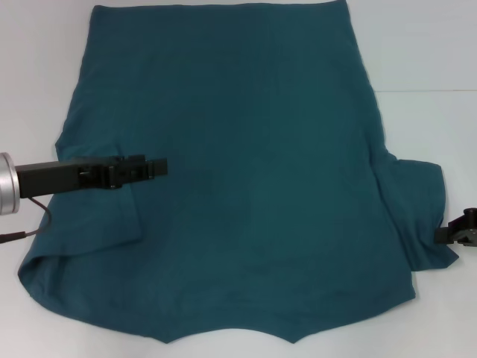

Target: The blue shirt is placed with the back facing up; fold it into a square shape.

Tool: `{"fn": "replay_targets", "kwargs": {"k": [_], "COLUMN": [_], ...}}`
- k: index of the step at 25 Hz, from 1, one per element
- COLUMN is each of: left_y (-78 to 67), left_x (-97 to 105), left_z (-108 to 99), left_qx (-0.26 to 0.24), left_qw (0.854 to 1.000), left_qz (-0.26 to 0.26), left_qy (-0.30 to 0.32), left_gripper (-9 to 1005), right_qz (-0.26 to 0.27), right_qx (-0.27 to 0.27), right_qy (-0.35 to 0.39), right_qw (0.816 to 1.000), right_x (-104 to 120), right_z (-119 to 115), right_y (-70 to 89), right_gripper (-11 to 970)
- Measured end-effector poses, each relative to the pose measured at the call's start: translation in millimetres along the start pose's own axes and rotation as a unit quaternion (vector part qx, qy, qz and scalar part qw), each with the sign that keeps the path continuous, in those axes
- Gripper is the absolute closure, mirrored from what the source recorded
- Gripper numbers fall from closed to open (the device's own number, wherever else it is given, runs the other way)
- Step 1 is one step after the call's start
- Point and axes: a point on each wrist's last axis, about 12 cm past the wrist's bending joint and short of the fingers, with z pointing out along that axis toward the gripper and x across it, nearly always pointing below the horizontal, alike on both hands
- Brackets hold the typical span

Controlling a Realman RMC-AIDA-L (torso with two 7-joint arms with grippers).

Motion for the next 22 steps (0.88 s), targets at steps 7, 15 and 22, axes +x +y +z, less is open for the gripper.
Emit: {"fn": "replay_targets", "kwargs": {"k": [7, 15, 22], "left_y": [0.2, 1.0, 0.5], "left_x": [3, 5, 3], "left_z": [-1, -4, -8], "left_qx": [0.000, 0.000, 0.005], "left_qw": [1.000, 1.000, 1.000], "left_qz": [-0.004, -0.009, -0.012], "left_qy": [0.001, -0.001, -0.016], "left_gripper": [392, 392, 391], "right_qz": [0.001, 0.005, 0.011], "right_qx": [0.019, 0.033, 0.042], "right_qy": [-0.020, -0.043, -0.054], "right_qw": [1.000, 0.998, 0.998], "right_x": [-5, -11, -15], "right_z": [-16, -34, -43], "right_y": [-9.0, -16.7, -21.5], "right_gripper": [953, 953, 952]}}
